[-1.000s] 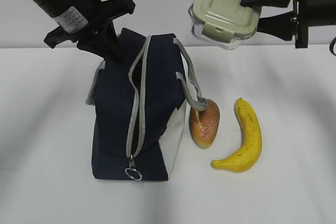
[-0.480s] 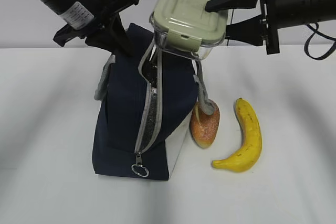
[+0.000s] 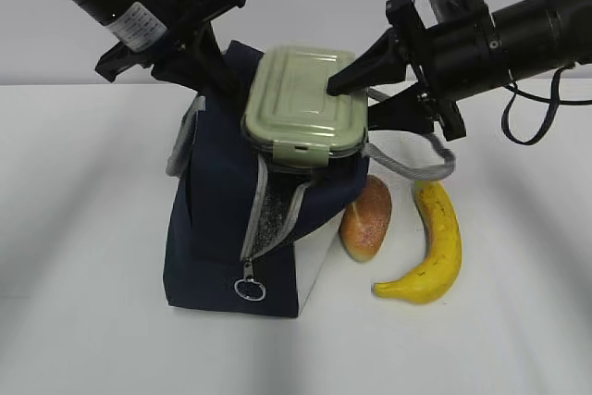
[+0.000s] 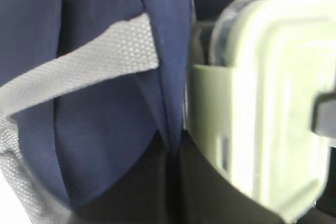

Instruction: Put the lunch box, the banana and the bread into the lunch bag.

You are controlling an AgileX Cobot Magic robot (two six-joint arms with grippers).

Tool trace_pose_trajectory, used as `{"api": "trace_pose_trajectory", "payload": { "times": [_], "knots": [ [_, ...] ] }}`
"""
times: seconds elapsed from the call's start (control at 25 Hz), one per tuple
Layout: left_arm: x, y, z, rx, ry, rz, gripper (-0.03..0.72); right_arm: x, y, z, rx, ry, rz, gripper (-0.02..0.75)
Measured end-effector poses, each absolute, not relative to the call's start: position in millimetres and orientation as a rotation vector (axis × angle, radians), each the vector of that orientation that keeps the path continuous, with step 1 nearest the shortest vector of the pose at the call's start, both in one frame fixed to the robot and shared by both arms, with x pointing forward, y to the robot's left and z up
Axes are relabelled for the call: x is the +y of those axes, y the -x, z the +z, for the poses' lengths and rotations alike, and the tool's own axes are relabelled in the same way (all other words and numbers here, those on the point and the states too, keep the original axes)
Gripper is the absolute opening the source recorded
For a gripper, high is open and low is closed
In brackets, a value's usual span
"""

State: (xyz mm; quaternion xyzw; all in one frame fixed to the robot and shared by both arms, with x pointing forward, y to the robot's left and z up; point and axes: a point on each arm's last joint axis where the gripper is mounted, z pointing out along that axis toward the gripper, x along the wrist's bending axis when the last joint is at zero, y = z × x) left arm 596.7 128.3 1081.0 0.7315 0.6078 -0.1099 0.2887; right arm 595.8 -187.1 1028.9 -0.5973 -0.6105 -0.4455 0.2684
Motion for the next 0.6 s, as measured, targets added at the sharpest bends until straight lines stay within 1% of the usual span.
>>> {"api": "trace_pose_trajectory", "payload": {
  "times": [0.24,0.36,0.6],
  "knots": [
    [128,-597,1081,1.616,-1.956,-0.29,-0.003,-191,-600,1009,-1.697,1.686,-1.101,0.376],
    [128,-597,1081,1.616,-1.957,-0.288,-0.003,-189,-601,1005,-1.691,1.698,-1.088,0.376],
    [129,-597,1081,1.617,-1.962,-0.281,-0.003,-165,-601,993,-1.723,1.673,-1.044,0.376]
  ]
}}
